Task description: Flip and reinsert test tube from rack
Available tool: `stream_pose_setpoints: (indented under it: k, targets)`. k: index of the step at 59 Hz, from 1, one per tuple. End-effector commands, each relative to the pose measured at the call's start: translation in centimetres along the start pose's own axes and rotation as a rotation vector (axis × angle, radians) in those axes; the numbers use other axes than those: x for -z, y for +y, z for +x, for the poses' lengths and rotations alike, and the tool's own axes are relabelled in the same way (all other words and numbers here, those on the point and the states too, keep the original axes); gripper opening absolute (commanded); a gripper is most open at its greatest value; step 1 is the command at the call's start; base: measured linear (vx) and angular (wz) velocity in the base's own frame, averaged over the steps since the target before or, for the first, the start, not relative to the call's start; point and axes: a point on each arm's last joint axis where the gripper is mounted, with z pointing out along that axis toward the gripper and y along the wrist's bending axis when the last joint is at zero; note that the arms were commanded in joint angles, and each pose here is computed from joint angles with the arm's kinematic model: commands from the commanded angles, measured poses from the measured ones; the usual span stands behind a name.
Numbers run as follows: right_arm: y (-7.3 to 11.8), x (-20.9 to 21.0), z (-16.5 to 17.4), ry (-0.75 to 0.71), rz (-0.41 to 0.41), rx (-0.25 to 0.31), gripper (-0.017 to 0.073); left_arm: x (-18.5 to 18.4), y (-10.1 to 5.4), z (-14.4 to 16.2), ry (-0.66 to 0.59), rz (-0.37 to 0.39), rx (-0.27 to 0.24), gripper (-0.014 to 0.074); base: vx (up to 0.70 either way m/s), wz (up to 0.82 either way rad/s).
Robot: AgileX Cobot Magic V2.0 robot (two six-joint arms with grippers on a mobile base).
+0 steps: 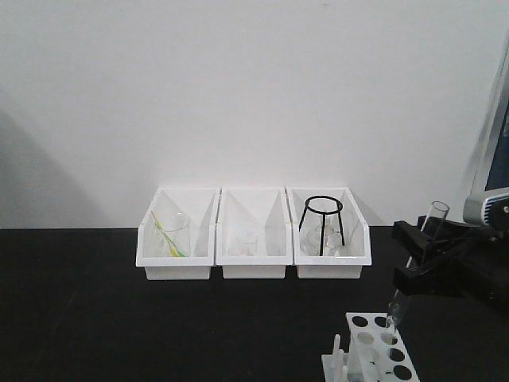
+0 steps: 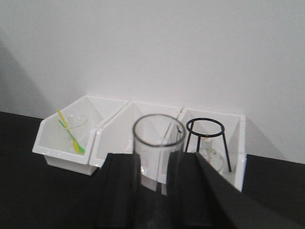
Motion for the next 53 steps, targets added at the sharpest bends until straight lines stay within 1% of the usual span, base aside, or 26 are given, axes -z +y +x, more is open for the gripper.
stream_pose_setpoints:
  k: [1,5,7,11,19,23,26,28,29,32,35,43,49,53]
  targets:
    - [0.6,-0.1,-2.0,-0.115,-0.077,0.009,0.0041,0.1,-0.2,-0.8,-0.096,0.023,0.003,-0.0006,0.00,0.00]
    - [0.9,-0.2,-1.6,-0.089,-0.105,0.068,0.0041,0.1,-0.2,-0.8,-0.096,0.023,0.003,-0.0006,0.00,0.00]
    - [1.0,-0.3,-1.5,-0.082,-0.123,0.085,0.0041,0.1,-0.2,-0.8,-0.096,0.023,0.003,-0.0006,0.00,0.00]
    - [1.3,-0.3,-1.3,-0.068,-0.155,0.096,0.0041,0.1,-0.2,-0.8,-0.096,0.023,0.003,-0.0006,0.00,0.00]
    - [1.5,-0.3,-1.1,-0.048,-0.176,0.116,0.0041,0.1,-0.2,-0.8,-0.096,0.023,0.003,-0.0006,0.00,0.00]
    - [1.5,-0.2,-0.5,-0.041,-0.179,0.095,0.0041,0.1,-0.2,-0.8,-0.096,0.023,0.003,-0.0006,0.00,0.00]
    - [1.6,0.1,0.6,-0.025,-0.181,0.065,0.0041,0.1,-0.2,-0.8,-0.096,0.023,0.003,-0.0006,0.00,0.00]
    - [1.6,0.3,1.4,-0.012,-0.175,0.057,0.0041,0.1,-0.2,-0.8,-0.096,0.023,0.003,-0.0006,0.00,0.00]
    - [1.6,0.4,1.7,-0.009,-0.172,0.061,0.0041,0.1,-0.2,-0.8,-0.096,0.023,0.003,-0.0006,0.00,0.00]
    - [1.5,0.7,2.5,-0.015,-0.160,0.098,0.0041,0.1,-0.2,-0.8,-0.096,0.023,0.003,-0.0006,0.00,0.00]
    - [1.4,0.8,2.7,-0.041,-0.144,0.110,0.0041,0.1,-0.2,-0.8,-0.096,0.023,0.003,-0.0006,0.00,0.00]
    - [0.9,0.8,2.3,-0.094,-0.079,0.065,0.0041,0.1,-0.2,-0.8,-0.096,0.023,0.003,-0.0006,0.00,0.00]
    - [0.9,0.6,2.4,-0.111,-0.087,0.049,0.0041,0.1,-0.2,-0.8,-0.096,0.023,0.003,-0.0006,0.00,0.00]
    - [0.9,0.2,2.7,-0.124,-0.104,0.018,0.0041,0.1,-0.2,-0.8,-0.096,0.023,0.003,-0.0006,0.00,0.00]
